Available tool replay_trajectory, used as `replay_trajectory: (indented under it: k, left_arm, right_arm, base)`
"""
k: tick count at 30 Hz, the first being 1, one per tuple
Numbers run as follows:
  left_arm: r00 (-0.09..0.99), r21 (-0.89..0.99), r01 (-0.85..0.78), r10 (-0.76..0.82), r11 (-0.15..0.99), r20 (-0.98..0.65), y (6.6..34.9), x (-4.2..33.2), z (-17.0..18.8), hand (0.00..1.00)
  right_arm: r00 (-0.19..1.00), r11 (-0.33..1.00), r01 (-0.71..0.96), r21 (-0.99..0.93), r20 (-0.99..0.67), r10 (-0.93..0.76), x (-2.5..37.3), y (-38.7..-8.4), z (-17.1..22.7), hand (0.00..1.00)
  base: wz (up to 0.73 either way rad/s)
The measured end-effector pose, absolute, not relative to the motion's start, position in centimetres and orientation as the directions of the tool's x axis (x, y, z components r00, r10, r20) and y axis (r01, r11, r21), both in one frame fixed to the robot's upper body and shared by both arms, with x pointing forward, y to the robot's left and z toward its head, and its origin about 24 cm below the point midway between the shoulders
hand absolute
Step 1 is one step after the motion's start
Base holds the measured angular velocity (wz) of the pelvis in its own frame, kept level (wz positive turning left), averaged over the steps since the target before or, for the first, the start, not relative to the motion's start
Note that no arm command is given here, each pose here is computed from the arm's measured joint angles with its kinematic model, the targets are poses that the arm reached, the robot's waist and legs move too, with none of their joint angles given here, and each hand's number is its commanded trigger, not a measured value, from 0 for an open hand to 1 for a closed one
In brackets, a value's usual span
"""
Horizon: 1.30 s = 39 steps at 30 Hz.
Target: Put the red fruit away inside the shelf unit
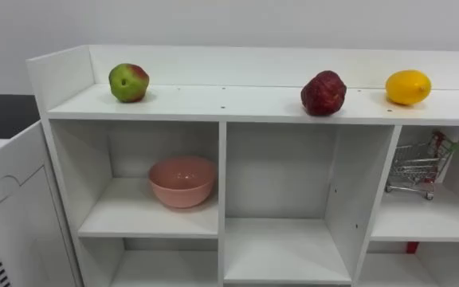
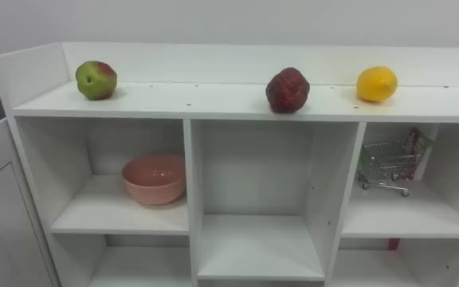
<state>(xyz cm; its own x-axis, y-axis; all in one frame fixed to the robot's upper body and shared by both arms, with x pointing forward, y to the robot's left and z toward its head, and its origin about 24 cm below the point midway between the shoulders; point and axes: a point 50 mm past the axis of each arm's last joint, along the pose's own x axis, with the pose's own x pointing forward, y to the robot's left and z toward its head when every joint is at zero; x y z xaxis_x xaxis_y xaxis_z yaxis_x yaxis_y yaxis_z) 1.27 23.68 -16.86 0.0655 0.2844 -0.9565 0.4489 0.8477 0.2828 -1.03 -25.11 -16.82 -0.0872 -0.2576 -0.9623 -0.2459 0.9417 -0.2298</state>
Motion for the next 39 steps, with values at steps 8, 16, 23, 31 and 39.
replay_trajectory:
  k: [8,16,23,31,39]
  left_arm:
    - [0.054,0.278,0.446,0.285,0.851,-0.957,23.7,1.2,-16.9,0.00]
    - [0.085,0.294,0.392,0.284,0.872,-0.955,24.5,2.0,-16.6,0.00]
    - [0.118,0.307,0.386,0.283,0.870,-0.952,25.0,2.6,-16.3,0.00]
    - [0.197,0.364,0.369,0.311,0.855,-0.930,25.8,4.3,-15.8,0.00]
    - [0.316,0.404,0.346,0.300,0.847,-0.900,25.8,7.4,-15.2,0.00]
  right_arm:
    - [-0.105,0.969,-0.100,-0.224,-0.966,-0.235,-1.2,-24.7,-16.9,0.00]
    - [-0.046,0.917,0.301,-0.262,-0.964,-0.260,0.2,-25.7,-16.7,0.00]
    - [0.185,0.838,0.487,-0.248,-0.908,-0.376,7.8,-27.6,-15.2,0.00]
    - [0.458,0.772,0.603,-0.200,-0.706,-0.541,15.0,-29.2,-10.9,0.00]
    - [0.730,0.768,0.632,-0.102,-0.251,-0.635,22.1,-28.4,-1.3,0.00]
  base:
    - [0.00]
    - [0.00]
    - [-0.02]
    - [-0.05]
    - [-0.01]
